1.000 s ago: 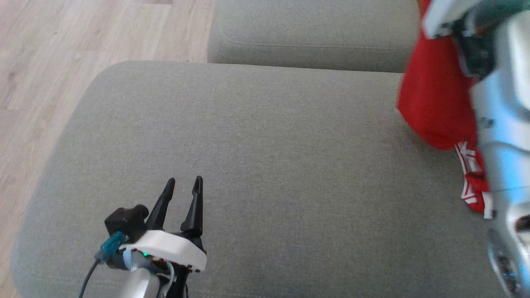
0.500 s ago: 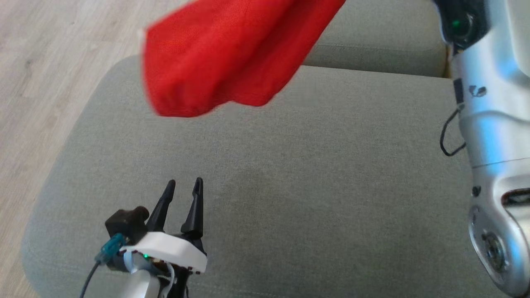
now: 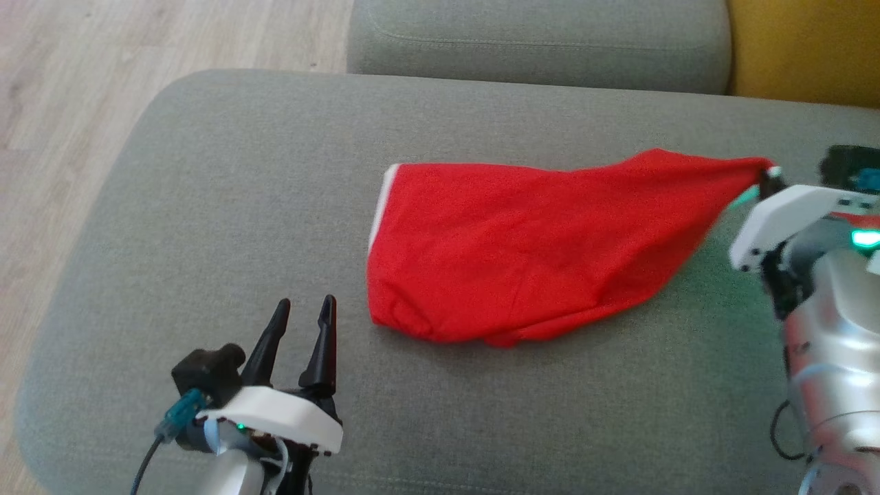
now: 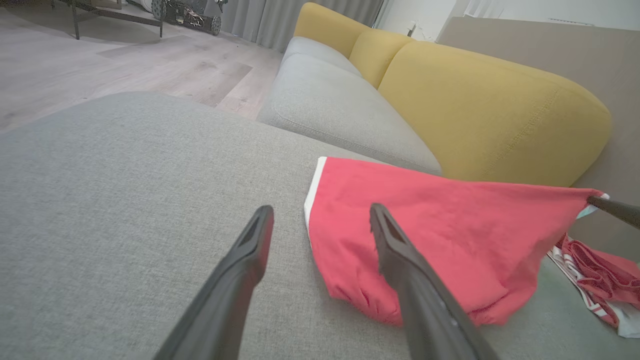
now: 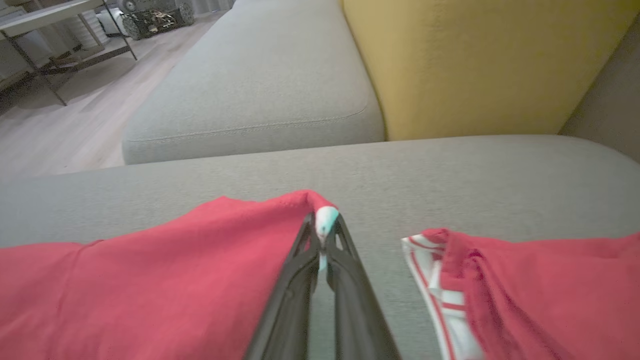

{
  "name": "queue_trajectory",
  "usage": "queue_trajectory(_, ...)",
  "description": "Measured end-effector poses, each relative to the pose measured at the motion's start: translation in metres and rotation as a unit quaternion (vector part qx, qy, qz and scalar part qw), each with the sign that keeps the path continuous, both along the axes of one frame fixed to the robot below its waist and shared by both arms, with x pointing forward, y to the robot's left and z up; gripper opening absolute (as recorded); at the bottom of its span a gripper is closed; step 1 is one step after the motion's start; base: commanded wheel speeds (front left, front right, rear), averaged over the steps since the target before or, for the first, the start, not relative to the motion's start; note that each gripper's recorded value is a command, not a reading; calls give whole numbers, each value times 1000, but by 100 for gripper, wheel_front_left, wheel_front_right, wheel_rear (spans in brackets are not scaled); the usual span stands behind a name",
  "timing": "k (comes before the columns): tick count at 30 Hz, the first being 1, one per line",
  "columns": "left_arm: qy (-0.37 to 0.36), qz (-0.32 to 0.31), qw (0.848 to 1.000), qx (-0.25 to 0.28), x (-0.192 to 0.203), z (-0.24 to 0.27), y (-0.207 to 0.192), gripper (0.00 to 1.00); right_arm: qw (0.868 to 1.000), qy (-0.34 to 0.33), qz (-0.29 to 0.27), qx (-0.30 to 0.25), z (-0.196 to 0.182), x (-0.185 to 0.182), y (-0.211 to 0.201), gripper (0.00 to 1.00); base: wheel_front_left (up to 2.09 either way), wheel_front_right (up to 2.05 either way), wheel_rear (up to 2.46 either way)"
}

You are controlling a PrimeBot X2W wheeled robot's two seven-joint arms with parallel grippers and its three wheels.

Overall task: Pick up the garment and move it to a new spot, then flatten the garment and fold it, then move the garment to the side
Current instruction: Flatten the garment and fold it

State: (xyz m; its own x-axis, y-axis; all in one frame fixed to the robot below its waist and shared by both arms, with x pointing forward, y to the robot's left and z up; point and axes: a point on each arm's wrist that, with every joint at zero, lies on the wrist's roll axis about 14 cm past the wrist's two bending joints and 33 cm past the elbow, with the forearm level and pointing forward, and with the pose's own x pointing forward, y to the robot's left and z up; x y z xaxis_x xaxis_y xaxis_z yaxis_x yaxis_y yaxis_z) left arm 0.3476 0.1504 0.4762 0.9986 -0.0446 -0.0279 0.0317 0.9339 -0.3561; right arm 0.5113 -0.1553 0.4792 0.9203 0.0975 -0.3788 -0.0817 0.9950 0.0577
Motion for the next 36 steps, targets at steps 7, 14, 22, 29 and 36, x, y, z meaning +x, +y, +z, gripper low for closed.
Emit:
queue_trajectory(7, -3, -16, 1000, 0, 5, 2, -10, 100, 998, -50, -17, -30, 18, 0, -20, 100, 0, 0, 0)
queue_trajectory(14, -16, -33, 999, 0, 8, 10, -20, 100, 993, -113, 32, -21, 41, -10, 16, 100, 0, 0, 0)
queue_trajectory(22, -22, -60, 998, 0, 11, 13, -37, 100, 990, -119, 54, 50, 8, -68, 34, 100, 0, 0, 0)
queue_trajectory(29, -27, -133, 991, 2, 13, 15, -81, 100, 983, -160, 16, 87, 24, -92, 12, 100, 0, 0, 0)
queue_trajectory(36, -43, -314, 948, 27, -2, 18, -183, 100, 976, -198, -46, 81, 48, -96, -35, 100, 0, 0, 0)
